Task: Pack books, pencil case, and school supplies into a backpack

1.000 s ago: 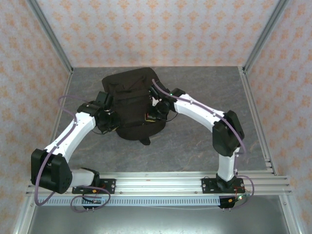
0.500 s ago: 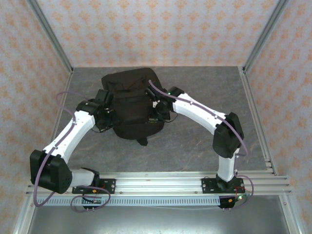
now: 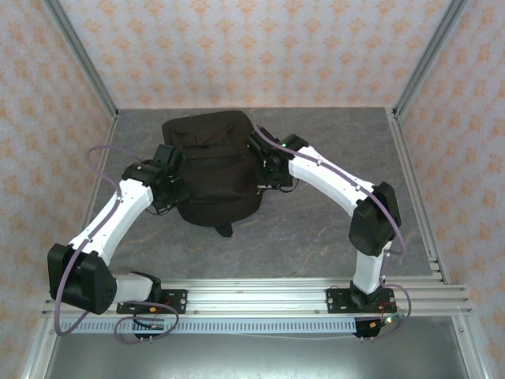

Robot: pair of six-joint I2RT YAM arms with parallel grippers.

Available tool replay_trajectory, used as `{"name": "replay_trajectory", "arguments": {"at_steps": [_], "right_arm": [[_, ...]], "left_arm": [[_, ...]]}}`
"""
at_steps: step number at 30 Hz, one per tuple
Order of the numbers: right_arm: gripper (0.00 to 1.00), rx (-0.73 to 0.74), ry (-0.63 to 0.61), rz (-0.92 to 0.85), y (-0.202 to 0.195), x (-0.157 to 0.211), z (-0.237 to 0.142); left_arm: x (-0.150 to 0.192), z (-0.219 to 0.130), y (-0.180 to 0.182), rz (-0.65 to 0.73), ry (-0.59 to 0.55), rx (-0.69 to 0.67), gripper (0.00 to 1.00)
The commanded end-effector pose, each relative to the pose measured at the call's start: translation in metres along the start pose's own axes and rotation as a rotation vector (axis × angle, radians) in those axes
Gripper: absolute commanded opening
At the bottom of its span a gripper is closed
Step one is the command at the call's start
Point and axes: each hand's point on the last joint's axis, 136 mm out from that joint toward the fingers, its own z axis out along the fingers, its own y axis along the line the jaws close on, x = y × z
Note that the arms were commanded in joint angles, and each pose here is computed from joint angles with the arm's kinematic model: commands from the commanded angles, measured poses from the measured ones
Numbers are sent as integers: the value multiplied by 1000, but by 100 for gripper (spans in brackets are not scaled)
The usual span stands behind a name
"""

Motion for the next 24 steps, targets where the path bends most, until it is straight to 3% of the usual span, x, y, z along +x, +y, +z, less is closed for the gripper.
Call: {"name": "replay_trajectory", "arguments": {"at_steps": [1, 7, 9, 15, 20, 24], "right_arm": [[0, -108, -40, 32, 16, -1, -25], [0, -286, -15, 80, 71, 18, -36], [0, -330, -10, 100, 88, 25, -36], [0, -399, -37, 145, 115, 38, -38], [0, -484, -27, 203, 127, 44, -39], [0, -501, -29, 186, 138, 55, -44]], "left_arm": [[-31, -23, 26, -18, -126, -127, 6], [-58, -10, 28, -143, -83, -144, 30], [-55, -6, 19, -185, -24, -80, 37], [-28, -43, -3, -247, -18, 117, 63], [21, -52, -24, -196, 71, 186, 64], [57, -39, -21, -275, 188, 212, 64]]}}
